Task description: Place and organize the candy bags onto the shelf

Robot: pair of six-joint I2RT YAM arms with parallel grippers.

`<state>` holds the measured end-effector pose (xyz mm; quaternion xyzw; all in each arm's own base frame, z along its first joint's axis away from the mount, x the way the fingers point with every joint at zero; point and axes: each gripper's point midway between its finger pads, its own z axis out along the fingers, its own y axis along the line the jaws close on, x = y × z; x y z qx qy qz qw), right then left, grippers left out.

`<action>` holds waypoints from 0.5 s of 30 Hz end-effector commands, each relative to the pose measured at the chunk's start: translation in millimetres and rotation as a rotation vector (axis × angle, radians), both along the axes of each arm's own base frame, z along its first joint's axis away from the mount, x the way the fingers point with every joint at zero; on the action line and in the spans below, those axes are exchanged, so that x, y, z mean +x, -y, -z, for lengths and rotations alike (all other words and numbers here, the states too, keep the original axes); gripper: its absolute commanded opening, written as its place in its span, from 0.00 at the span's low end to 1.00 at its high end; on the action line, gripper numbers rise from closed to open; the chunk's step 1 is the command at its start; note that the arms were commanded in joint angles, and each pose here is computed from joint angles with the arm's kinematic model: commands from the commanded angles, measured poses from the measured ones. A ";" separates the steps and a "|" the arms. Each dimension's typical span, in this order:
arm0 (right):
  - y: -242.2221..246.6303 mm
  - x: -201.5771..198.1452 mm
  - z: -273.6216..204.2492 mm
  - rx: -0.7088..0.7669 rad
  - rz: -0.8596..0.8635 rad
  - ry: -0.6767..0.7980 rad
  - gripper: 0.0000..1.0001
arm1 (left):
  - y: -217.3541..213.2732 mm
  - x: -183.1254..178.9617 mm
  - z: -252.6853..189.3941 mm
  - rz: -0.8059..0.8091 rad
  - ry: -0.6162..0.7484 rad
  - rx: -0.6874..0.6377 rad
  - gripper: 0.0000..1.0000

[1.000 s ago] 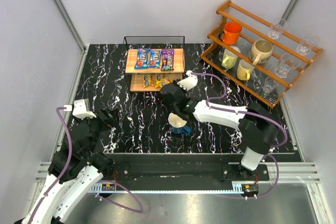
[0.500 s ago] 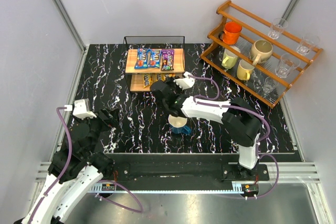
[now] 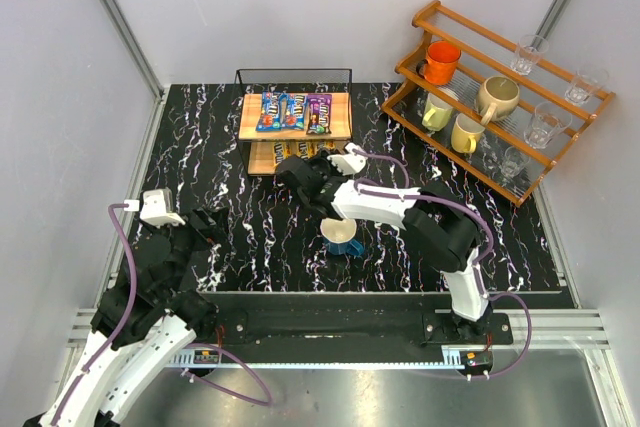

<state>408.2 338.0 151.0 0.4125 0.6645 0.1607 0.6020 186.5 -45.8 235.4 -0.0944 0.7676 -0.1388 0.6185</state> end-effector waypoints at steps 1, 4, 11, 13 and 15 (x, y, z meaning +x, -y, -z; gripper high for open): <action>13.5 6.2 -10.3 0.020 0.101 0.058 0.00 | 3.2 -1.1 -13.1 0.022 0.043 -0.022 0.99; 18.1 11.5 1.1 0.033 0.103 0.031 0.00 | 3.2 -1.3 -13.8 0.022 0.044 -0.022 0.99; 20.2 22.6 20.0 0.042 0.091 -0.018 0.00 | 3.5 -1.3 -13.2 0.023 0.042 -0.020 0.99; 20.8 26.2 24.4 0.046 0.091 -0.028 0.00 | 2.9 -1.4 -13.2 0.020 0.042 -0.021 0.99; 20.3 29.0 30.1 0.051 0.085 -0.042 0.00 | 2.7 -1.2 -12.9 0.019 0.041 -0.020 0.99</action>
